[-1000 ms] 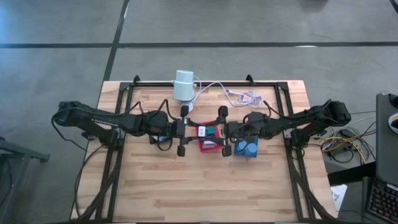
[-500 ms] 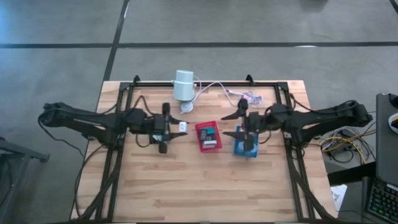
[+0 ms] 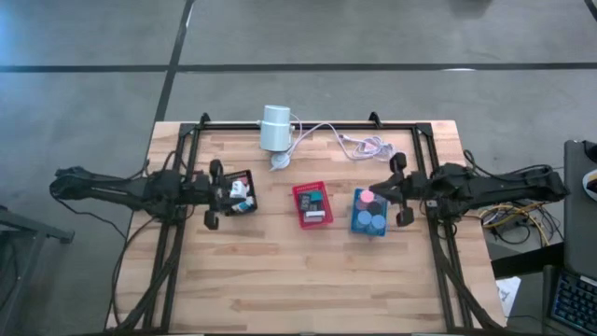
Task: Pick & Place Office items
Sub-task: Put the white charger adapter into the black bin
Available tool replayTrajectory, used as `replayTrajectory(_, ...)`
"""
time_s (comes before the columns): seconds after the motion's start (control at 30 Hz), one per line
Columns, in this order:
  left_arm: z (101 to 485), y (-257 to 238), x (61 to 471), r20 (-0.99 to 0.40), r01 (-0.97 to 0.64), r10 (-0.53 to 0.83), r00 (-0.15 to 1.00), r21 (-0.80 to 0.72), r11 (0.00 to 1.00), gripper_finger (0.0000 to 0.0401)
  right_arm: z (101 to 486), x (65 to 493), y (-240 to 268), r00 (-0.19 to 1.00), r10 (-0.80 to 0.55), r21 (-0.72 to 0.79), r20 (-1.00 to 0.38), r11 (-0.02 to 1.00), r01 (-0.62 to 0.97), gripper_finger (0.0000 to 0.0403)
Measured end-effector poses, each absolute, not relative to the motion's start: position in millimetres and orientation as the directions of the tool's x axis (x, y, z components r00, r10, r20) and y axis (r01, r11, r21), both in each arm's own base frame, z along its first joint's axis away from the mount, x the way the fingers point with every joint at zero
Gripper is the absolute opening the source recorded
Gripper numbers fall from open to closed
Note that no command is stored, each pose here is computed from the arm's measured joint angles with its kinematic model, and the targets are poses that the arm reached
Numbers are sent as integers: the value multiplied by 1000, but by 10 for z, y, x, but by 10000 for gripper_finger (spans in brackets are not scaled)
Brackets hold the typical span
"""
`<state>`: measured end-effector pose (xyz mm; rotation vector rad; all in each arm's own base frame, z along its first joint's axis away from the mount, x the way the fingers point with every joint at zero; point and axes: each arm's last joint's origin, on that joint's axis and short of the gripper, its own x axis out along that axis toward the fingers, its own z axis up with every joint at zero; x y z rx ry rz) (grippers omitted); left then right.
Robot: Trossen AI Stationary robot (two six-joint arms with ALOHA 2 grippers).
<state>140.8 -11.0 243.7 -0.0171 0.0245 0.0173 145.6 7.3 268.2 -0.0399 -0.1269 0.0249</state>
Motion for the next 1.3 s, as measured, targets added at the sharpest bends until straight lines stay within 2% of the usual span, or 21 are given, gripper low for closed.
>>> replayTrajectory(0.23,2158,-87,1269,-31,-48,47,998,-29,998,140,2291,1264,-14,987,-33,31,157,999,28,12)
replayTrajectory(0.47,2052,-55,1138,-83,-112,109,991,-30,993,140,2030,1161,-32,983,-46,71,179,997,33,12)
replayTrajectory(0.63,2048,-46,1060,-45,-112,110,993,-48,993,140,1886,1126,-31,977,-45,76,208,997,30,12)
replayTrajectory(0.87,1965,-22,978,-40,-165,163,986,-71,984,140,1889,1121,-30,977,-46,59,210,998,34,12)
replayTrajectory(1.3,1845,-15,928,-20,-171,170,985,-91,981,140,1922,1115,-30,969,-45,45,243,998,35,12)
